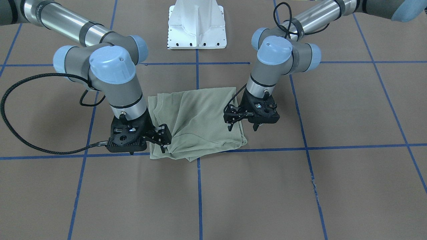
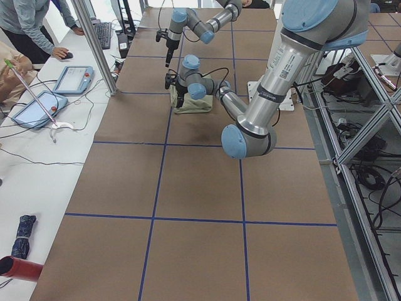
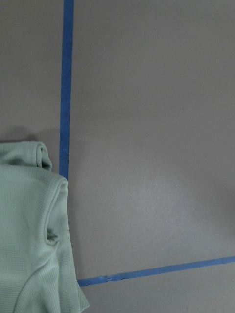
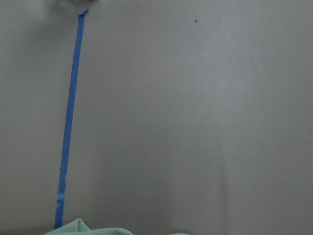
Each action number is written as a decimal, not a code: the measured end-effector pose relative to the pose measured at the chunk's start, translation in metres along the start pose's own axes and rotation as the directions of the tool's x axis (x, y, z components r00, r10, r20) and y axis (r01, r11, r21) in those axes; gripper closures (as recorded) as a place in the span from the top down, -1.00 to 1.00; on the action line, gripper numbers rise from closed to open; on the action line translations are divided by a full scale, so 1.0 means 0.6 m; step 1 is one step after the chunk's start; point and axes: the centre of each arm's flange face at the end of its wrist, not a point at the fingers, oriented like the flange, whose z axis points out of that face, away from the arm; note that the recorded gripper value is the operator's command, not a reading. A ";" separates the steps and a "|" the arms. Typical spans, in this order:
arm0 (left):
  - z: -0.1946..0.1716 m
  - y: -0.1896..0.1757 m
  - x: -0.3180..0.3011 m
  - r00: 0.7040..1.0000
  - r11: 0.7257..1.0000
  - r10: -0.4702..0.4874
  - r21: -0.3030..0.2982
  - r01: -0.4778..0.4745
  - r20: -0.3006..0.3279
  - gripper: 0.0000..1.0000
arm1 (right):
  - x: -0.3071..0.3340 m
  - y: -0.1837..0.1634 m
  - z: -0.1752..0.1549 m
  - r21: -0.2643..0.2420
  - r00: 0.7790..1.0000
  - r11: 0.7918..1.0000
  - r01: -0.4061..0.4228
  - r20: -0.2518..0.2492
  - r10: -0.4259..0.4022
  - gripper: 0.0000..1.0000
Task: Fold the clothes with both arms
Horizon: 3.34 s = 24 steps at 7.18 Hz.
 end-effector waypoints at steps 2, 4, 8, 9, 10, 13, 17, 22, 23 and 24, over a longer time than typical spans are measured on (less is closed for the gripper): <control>0.030 0.005 0.022 0.998 0.998 -0.061 0.016 0.060 0.022 0.06 | 0.018 -0.002 -0.002 -0.004 1.000 1.000 0.006 0.000 -0.006 1.00; 0.048 0.008 0.043 0.993 0.994 -0.111 0.028 0.110 0.032 -0.40 | 0.024 0.001 0.002 -0.005 1.000 1.000 0.001 -0.005 -0.002 1.00; 0.057 0.008 0.037 0.991 0.992 -0.127 0.033 0.126 0.042 -1.00 | 0.026 0.007 0.008 -0.008 1.000 1.000 0.000 -0.010 0.000 1.00; 0.058 0.006 0.024 0.993 0.994 -0.105 0.038 0.103 0.048 -1.00 | 0.029 0.009 0.011 -0.010 1.000 1.000 0.000 -0.014 0.000 1.00; 0.055 -0.004 0.000 0.997 0.997 -0.060 0.046 0.057 0.054 -1.00 | 0.031 0.011 0.015 -0.013 1.000 1.000 0.000 -0.017 0.000 1.00; -0.012 -0.053 -0.094 0.992 0.991 0.111 0.075 -0.115 0.058 1.00 | 0.054 0.016 0.027 -0.030 0.999 0.999 0.014 -0.034 -0.015 1.00; -0.206 -0.117 -0.252 0.912 0.921 0.388 -0.022 -0.389 0.133 1.00 | 0.300 -0.068 -0.018 -0.125 0.984 0.976 0.177 -0.013 -0.180 1.00; -0.423 -0.192 -0.793 0.790 0.815 0.576 -0.214 -0.538 0.208 1.00 | 0.841 0.002 -0.170 -0.282 0.990 0.950 0.138 0.002 -0.143 1.00; -0.452 -0.201 -0.884 0.832 0.861 0.503 -0.216 -0.460 0.235 1.00 | 0.910 0.054 -0.185 -0.294 0.992 0.952 0.081 -0.070 -0.106 1.00; -0.482 -0.204 -0.941 0.862 0.892 0.446 -0.199 -0.406 0.239 1.00 | 0.959 0.093 -0.206 -0.294 0.993 0.956 0.027 -0.105 -0.060 1.00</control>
